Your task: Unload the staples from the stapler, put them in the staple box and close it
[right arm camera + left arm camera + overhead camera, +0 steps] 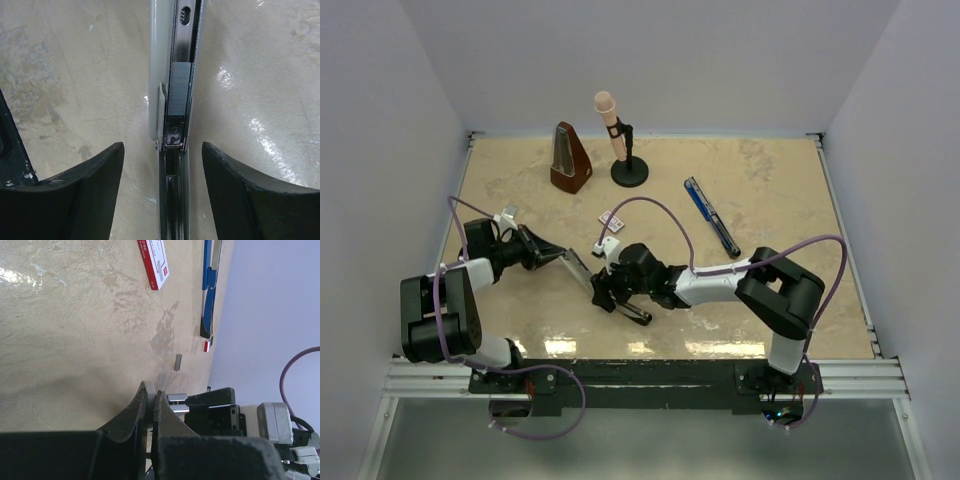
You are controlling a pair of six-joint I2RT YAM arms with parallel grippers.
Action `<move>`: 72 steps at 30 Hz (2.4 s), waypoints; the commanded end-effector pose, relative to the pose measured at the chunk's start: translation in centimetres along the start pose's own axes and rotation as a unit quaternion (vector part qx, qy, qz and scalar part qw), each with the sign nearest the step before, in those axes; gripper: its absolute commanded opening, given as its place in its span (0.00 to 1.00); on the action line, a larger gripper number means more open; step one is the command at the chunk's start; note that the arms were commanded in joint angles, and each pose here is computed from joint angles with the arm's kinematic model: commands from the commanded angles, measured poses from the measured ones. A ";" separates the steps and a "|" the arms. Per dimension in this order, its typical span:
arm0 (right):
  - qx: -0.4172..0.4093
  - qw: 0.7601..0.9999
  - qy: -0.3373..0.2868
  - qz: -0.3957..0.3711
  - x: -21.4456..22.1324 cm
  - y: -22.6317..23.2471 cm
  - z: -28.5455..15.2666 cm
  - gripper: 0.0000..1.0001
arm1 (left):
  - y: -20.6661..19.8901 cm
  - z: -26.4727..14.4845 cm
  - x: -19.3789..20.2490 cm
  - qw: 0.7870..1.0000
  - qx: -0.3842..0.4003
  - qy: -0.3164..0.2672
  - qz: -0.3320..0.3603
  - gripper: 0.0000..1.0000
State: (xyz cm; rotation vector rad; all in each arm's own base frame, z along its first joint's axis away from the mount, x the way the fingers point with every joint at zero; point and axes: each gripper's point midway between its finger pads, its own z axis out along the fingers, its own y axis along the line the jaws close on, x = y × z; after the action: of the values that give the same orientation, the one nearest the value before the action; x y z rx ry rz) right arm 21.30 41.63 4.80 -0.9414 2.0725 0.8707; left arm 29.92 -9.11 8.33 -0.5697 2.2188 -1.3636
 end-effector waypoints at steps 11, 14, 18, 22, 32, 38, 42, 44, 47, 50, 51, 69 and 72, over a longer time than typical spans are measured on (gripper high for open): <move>0.040 0.998 -0.053 -0.007 -1.7 -1.4 0.7 0.14 | 0.2 -0.2 -0.1 1.000 -0.002 -0.006 0.005 0.00; 0.053 0.995 -0.079 -0.004 -3.4 -1.4 -1.2 0.00 | 0.6 -0.2 0.0 1.000 -0.015 -0.007 0.004 0.00; 0.054 0.991 -0.119 -0.006 -6.1 -0.7 -3.8 0.00 | -0.6 -0.7 -0.8 0.999 -0.016 -0.018 0.021 0.09; 0.050 0.990 -0.133 0.001 -7.1 -0.3 -4.8 0.00 | -2.4 -1.5 -1.7 0.998 -0.009 -0.043 0.055 0.37; 0.055 0.987 -0.154 0.008 -8.7 0.0 -5.7 0.00 | -6.2 -2.4 -1.9 0.992 0.020 -0.064 0.106 0.66; 0.054 0.986 -0.160 0.008 -9.4 0.1 -6.0 0.00 | -7.0 -2.0 -1.5 0.990 0.026 -0.071 0.118 0.72; 0.049 0.985 -0.164 0.011 -9.7 0.4 -5.9 0.00 | -7.3 -1.3 -0.8 0.991 0.035 -0.061 0.117 0.73; 0.045 0.984 -0.169 0.017 -9.9 0.5 -5.9 0.00 | -7.4 -0.7 -0.5 0.990 0.032 -0.058 0.121 0.74; 0.038 0.984 -0.174 0.023 -10.1 0.7 -5.8 0.00 | -7.1 0.0 -0.1 0.991 0.027 -0.051 0.117 0.74; 0.033 0.984 -0.170 0.028 -9.8 0.9 -5.4 0.00 | -7.2 0.6 0.3 0.992 0.030 -0.047 0.115 0.74; 0.033 0.984 -0.171 0.029 -9.8 0.8 -5.3 0.00 | -7.2 0.8 0.5 0.992 0.030 -0.045 0.116 0.75; 0.025 0.986 -0.153 0.063 -6.9 0.3 -3.0 0.05 | -6.1 3.3 1.9 0.995 0.001 -0.028 0.092 0.12; 0.025 0.986 -0.148 0.071 -5.8 0.2 -2.8 0.24 | -5.9 3.3 1.3 0.996 -0.022 -0.036 0.084 0.00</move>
State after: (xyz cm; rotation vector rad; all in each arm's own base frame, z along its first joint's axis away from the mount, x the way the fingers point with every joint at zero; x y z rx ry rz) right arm 22.87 40.43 8.57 -0.6806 1.9996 0.8665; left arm 30.34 -14.85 11.17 -0.4109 2.2102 -1.2257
